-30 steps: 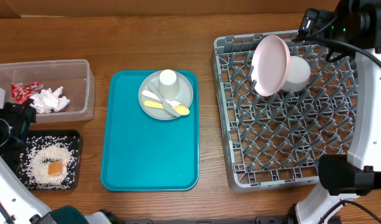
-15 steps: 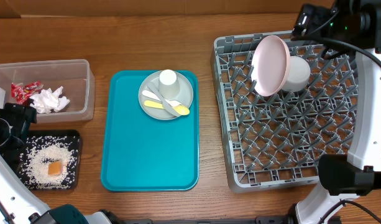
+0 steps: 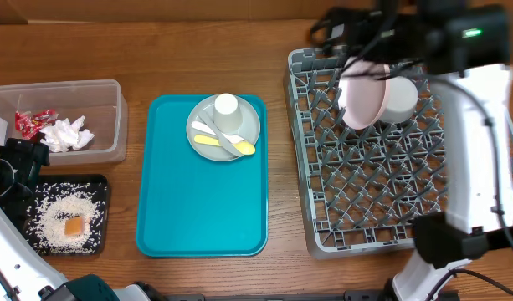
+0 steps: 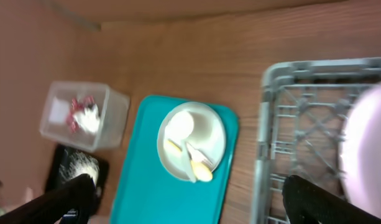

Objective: Sort waste into correct bins and load items into the dishwasher rack
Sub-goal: 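Reach the right gripper to the white cup on the plate and grasp it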

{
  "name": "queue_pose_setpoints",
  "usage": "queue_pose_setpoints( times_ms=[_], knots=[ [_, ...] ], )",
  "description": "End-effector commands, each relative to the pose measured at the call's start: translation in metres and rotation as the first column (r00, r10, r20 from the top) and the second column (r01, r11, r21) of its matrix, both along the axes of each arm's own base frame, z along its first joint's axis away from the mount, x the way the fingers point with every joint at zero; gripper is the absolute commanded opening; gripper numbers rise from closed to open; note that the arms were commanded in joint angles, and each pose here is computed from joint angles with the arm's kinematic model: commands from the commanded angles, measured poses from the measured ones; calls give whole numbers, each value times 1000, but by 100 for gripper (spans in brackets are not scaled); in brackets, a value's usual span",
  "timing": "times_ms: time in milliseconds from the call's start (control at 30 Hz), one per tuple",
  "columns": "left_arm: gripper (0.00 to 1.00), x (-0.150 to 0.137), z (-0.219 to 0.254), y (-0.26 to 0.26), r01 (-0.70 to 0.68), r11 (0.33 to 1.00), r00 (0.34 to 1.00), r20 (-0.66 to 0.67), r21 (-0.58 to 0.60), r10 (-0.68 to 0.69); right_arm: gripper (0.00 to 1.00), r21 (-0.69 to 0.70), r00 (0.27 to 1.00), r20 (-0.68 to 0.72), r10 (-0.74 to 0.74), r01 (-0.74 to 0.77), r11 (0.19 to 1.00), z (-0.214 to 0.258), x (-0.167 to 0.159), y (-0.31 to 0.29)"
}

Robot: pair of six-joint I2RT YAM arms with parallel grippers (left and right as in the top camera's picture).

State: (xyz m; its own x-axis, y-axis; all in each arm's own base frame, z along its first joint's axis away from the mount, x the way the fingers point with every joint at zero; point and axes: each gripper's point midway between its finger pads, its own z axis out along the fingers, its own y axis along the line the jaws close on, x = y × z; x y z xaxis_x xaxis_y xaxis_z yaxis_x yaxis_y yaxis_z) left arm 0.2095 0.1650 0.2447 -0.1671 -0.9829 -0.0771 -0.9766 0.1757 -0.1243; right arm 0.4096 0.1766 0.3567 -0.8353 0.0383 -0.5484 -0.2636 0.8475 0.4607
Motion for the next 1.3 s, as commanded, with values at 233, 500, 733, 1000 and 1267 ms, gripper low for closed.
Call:
queue_pose_setpoints(
  times_ms=[233, 500, 733, 1000, 1267],
  knots=[
    [100, -3, -3, 1, -19, 1000, 1000, -16, -1, 19, 100, -293, 989, 63, 137, -113, 949, -97, 17, 129],
    [100, -3, -3, 1, -19, 1000, 1000, -16, -1, 19, 100, -308, 993, -36, 112, -118, 944, -184, 36, 170],
    [100, -3, -3, 1, -19, 1000, 1000, -16, -1, 19, 100, -344, 988, -104, 111, -141, 928, -239, 42, 177],
    [100, -3, -3, 1, -19, 1000, 1000, -16, -1, 19, 100, -383, 978, -179, 108, -170, 908, -289, 40, 178],
    [100, -3, -3, 1, -19, 1000, 1000, -16, -1, 19, 98, -380, 979, -172, 111, -170, 909, -293, 42, 181]
  ],
)
